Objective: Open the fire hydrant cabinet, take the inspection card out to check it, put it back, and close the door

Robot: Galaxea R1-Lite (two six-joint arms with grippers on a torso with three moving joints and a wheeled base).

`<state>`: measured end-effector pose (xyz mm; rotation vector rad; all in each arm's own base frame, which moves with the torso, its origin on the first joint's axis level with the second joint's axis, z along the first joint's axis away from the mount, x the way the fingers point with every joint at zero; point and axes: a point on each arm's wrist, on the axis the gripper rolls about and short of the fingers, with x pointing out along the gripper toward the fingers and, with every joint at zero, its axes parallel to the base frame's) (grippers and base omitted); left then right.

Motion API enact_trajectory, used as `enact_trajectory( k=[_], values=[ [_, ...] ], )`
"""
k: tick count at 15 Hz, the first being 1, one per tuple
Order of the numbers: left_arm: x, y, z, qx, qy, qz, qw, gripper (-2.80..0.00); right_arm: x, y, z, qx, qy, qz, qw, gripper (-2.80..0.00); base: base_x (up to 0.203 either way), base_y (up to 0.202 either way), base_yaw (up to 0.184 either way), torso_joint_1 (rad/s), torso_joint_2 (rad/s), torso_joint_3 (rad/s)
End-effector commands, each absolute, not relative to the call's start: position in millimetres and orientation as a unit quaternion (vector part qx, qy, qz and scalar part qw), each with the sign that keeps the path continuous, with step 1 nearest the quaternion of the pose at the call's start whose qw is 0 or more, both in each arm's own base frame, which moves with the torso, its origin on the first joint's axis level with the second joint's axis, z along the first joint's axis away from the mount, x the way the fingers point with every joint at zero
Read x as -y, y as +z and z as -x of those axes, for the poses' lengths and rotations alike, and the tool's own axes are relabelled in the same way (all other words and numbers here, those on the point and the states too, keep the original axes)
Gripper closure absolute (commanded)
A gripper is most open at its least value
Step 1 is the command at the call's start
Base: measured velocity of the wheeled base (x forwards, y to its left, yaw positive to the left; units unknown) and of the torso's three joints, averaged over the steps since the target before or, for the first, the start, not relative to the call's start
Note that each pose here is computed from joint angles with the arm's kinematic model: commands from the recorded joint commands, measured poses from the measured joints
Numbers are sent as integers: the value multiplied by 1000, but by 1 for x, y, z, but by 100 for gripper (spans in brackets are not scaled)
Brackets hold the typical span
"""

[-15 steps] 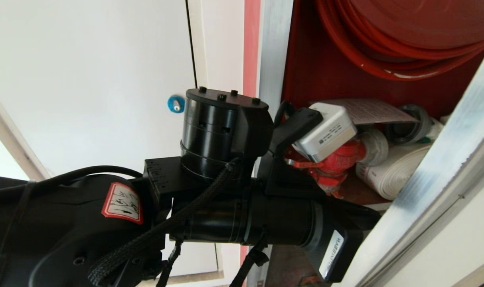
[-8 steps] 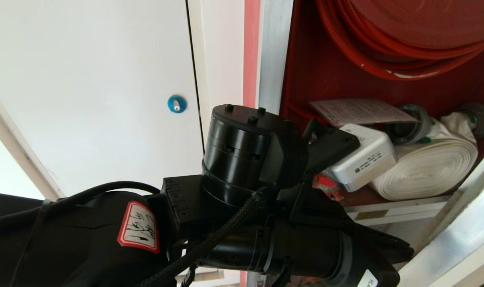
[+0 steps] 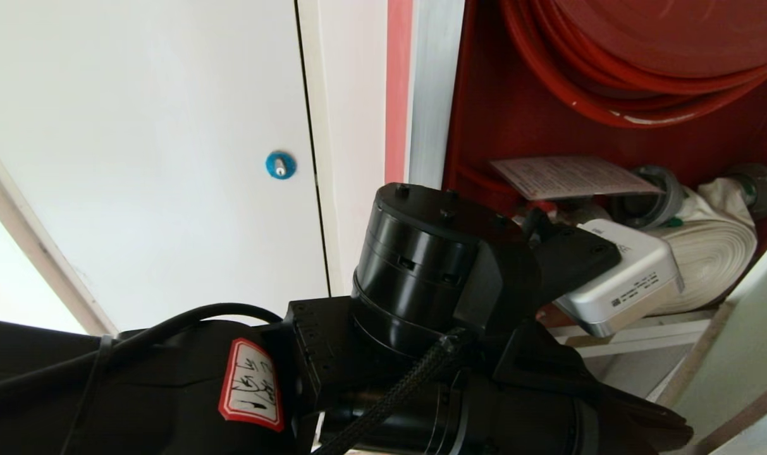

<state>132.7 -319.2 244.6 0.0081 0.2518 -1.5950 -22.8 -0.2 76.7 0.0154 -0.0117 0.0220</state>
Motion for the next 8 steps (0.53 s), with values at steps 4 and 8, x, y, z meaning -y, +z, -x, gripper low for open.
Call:
enact_trajectory(
  k=[4,8],
  values=[
    [322,245,-125,-111,-723,-4,682,0,0,76,22,3,12,-8,1000,0,0,0,0,0,0,0],
    [324,246,-119,-110,-728,-5,676,0,0,76,22,4,12,-8,1000,0,0,0,0,0,0,0]
  ],
)
